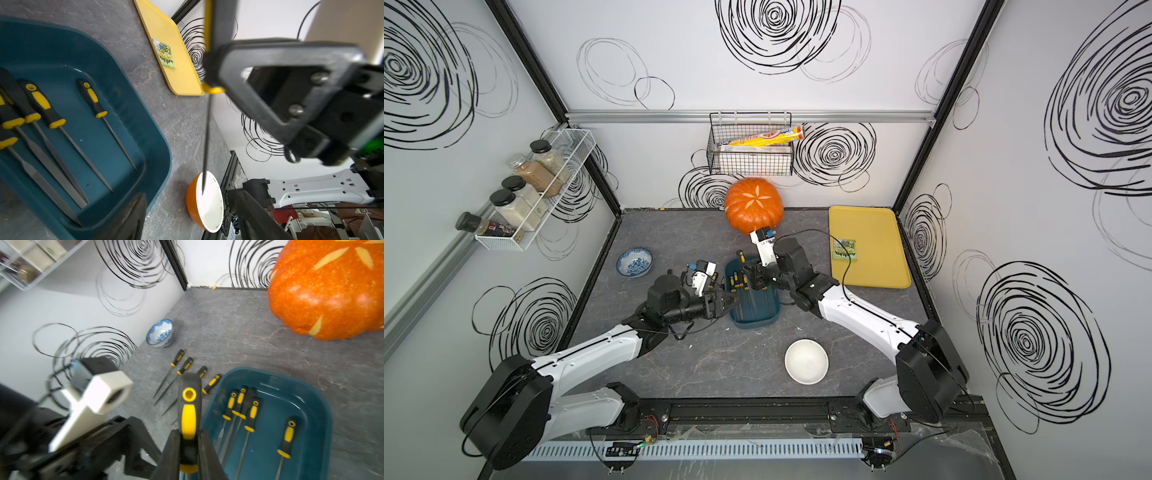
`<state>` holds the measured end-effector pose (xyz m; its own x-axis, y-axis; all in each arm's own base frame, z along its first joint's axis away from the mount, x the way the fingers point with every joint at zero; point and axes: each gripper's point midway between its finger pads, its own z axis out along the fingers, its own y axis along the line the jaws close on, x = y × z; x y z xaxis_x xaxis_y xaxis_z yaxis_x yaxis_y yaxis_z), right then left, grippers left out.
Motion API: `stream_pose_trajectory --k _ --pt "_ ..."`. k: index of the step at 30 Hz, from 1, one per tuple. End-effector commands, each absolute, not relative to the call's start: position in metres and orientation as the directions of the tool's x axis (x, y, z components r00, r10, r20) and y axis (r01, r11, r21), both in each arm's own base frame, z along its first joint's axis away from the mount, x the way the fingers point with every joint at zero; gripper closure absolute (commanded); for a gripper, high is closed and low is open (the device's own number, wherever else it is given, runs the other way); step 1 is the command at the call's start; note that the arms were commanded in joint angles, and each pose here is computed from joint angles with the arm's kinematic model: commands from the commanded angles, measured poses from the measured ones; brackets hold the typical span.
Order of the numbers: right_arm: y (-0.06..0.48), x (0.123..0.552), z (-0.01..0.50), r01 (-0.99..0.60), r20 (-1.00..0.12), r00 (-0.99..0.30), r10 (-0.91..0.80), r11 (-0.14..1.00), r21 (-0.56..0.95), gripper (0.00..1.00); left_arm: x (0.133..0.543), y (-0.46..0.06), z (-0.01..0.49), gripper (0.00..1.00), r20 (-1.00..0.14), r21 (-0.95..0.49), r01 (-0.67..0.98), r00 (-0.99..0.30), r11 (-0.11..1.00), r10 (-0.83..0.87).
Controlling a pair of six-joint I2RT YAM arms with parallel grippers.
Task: Take the file tool out of the storage box
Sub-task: Pick up the file tool from the storage box.
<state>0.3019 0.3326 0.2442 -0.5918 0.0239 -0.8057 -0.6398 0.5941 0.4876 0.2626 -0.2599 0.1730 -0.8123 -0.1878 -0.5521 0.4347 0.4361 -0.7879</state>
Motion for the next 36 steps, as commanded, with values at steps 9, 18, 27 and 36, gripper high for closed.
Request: stream_pose_trajectory --k 9,18,27,36 --pt "0.345 0.279 0.271 -0.670 -0.763 -0.629 0.151 0.394 0.630 0.96 0.260 -0.281 0.199 0.32 -0.650 -0.741 0.562 -0.738 0.369 -0.182" --pt "0.340 0.276 0.269 -0.662 -0.759 -0.627 0.176 0.393 0.638 0.96 0.257 -0.285 0.197 0.85 -0.631 -0.760 0.556 -0.755 0.336 -0.178" --pt "0.336 0.273 0.264 -0.651 -0.747 -0.636 0.194 0.384 0.654 0.83 0.257 -0.284 0.196 1.00 -0.631 -0.759 0.552 -0.755 0.345 -0.177" --pt "0.326 0.271 0.268 -0.653 -0.765 -0.611 0.205 0.417 0.633 0.27 0.260 -0.277 0.193 1.00 -0.639 -0.737 0.538 -0.752 0.408 -0.163"
